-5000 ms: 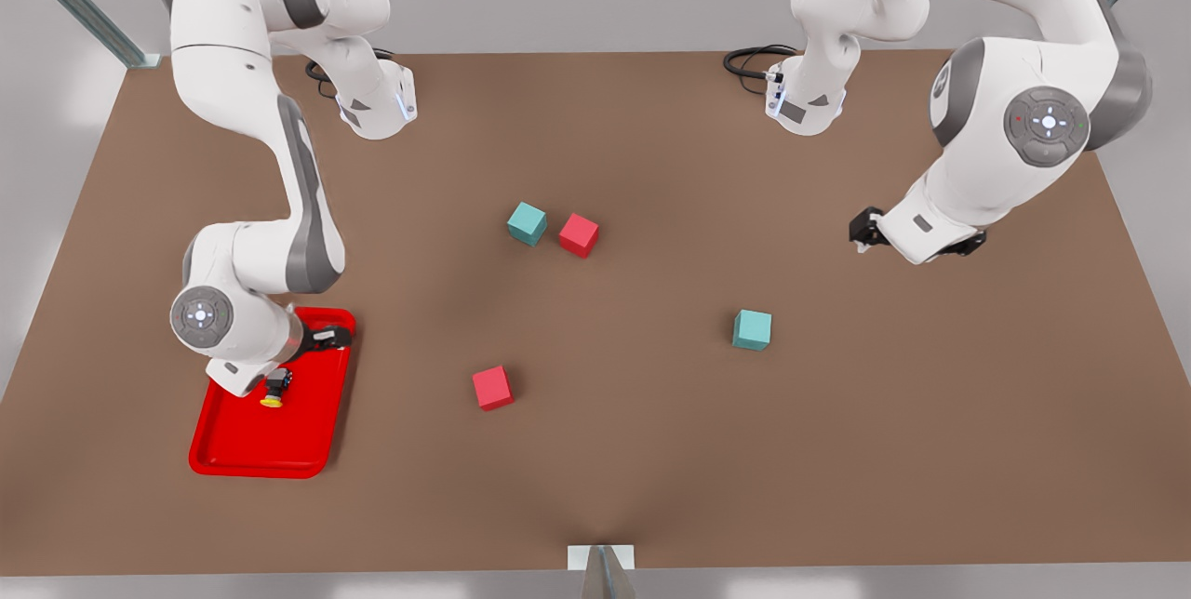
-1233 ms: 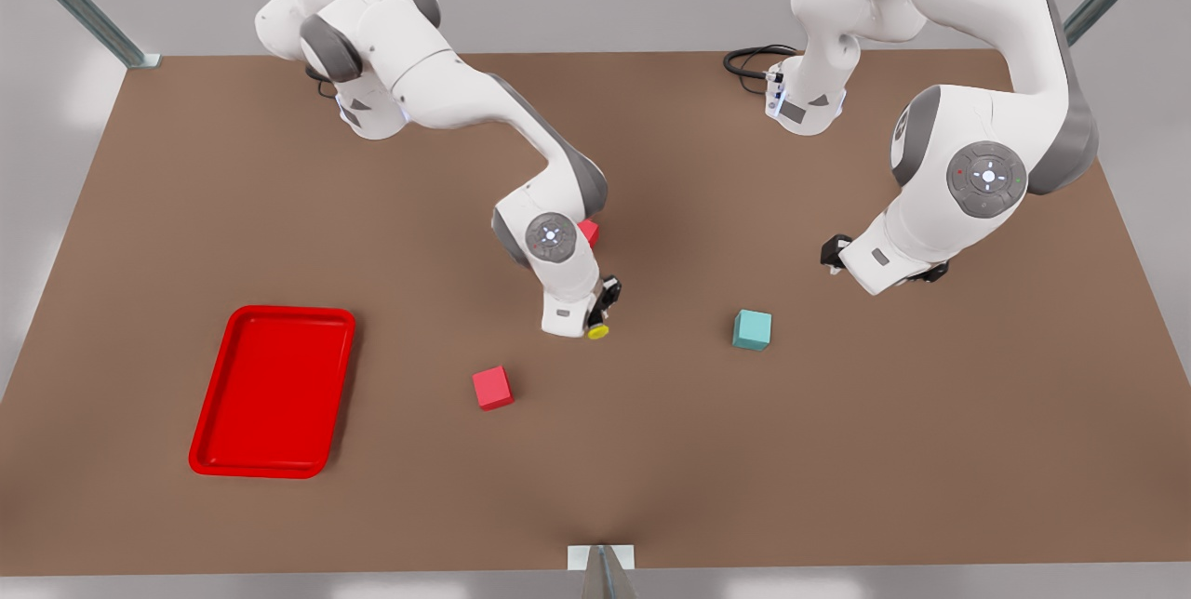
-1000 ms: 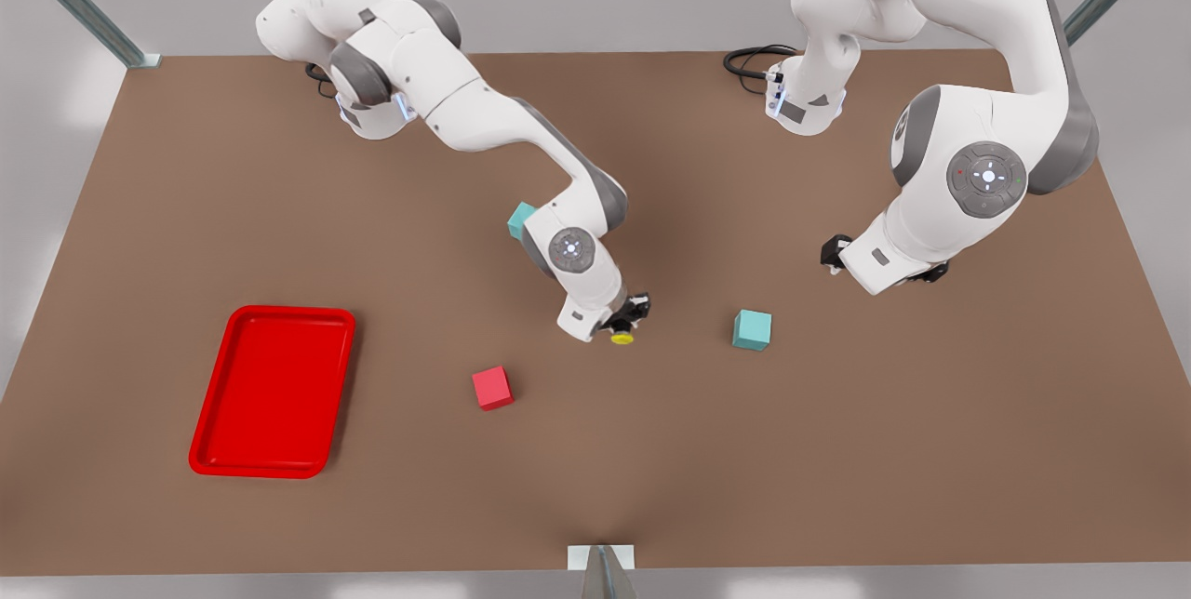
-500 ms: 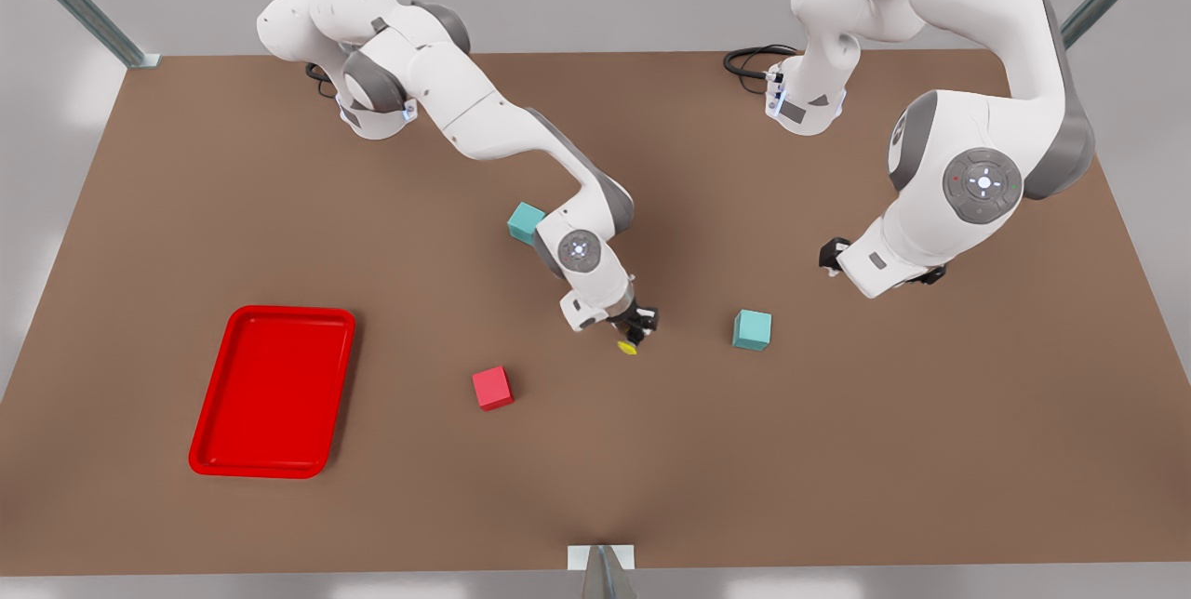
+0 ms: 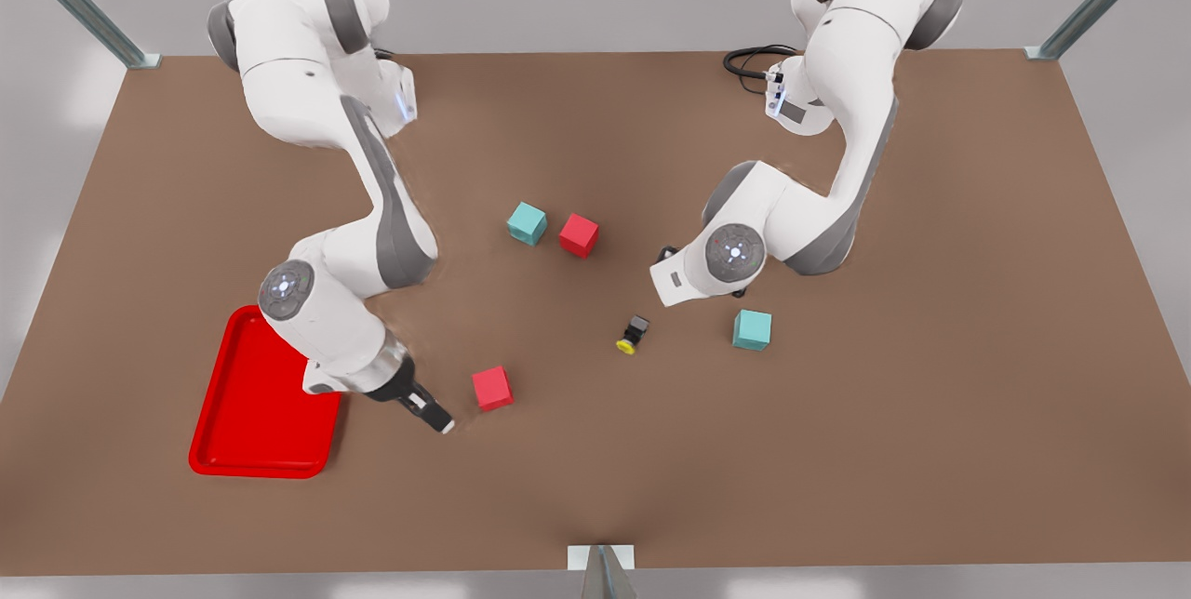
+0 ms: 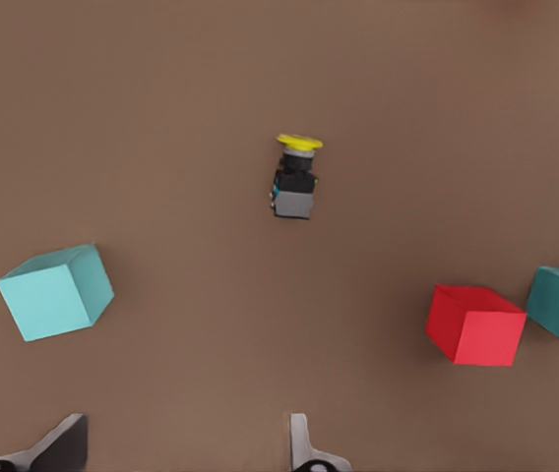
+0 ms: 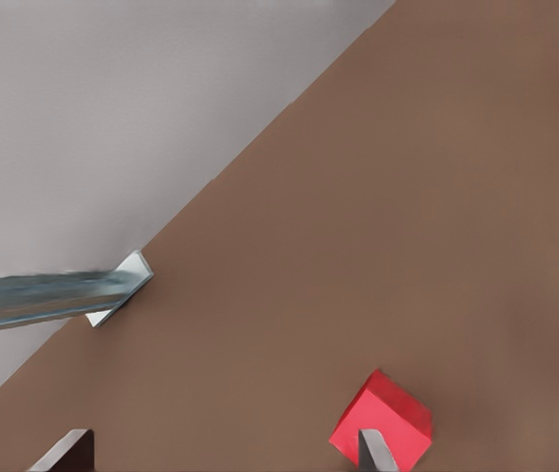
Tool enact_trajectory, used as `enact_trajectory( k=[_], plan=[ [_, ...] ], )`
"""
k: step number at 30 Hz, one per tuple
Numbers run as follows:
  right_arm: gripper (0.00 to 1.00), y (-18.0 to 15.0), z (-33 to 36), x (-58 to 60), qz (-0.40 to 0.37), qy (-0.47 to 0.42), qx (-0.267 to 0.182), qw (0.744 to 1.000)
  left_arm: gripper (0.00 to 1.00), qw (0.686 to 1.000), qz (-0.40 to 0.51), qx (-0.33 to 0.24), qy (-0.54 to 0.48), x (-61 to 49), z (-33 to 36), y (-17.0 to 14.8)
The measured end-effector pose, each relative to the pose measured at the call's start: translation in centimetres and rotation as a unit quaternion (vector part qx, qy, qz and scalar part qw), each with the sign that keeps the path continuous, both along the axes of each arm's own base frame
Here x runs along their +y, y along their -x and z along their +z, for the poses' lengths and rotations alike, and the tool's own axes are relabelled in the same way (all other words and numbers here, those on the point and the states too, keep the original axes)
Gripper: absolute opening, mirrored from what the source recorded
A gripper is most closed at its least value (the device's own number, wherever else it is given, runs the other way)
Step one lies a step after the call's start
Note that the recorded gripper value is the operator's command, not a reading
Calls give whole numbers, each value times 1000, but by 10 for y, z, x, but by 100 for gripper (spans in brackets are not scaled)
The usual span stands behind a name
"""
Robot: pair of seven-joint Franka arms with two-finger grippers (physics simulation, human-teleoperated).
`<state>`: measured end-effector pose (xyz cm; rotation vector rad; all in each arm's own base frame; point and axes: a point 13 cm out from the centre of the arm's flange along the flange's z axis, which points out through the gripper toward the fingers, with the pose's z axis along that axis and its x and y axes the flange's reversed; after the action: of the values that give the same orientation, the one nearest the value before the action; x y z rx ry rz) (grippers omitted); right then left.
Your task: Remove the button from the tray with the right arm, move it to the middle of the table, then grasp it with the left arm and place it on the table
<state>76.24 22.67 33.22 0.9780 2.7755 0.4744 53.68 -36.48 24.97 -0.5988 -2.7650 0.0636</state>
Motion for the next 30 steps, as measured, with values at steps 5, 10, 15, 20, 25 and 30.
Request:
enact_trajectory(
  k=[5,10,15,20,25,30],
  plan=[
    [100,84,89,-116,86,105,33,990,100,999,39,-10,35,-51,-109,-11],
    [100,117,135,-148,150,151,58,975,100,996,26,-70,49,-73,-160,-30],
    [100,130,136,-185,180,160,87,967,100,992,-30,-119,41,-71,-193,-32],
    [100,135,141,-198,209,161,92,960,100,986,-71,-142,49,-84,-200,-28],
    [100,139,140,-198,239,163,95,952,100,984,-87,-144,53,-82,-213,-29],
    [100,140,139,-199,261,166,96,946,100,983,-94,-149,50,-71,-214,-39]
  ],
)
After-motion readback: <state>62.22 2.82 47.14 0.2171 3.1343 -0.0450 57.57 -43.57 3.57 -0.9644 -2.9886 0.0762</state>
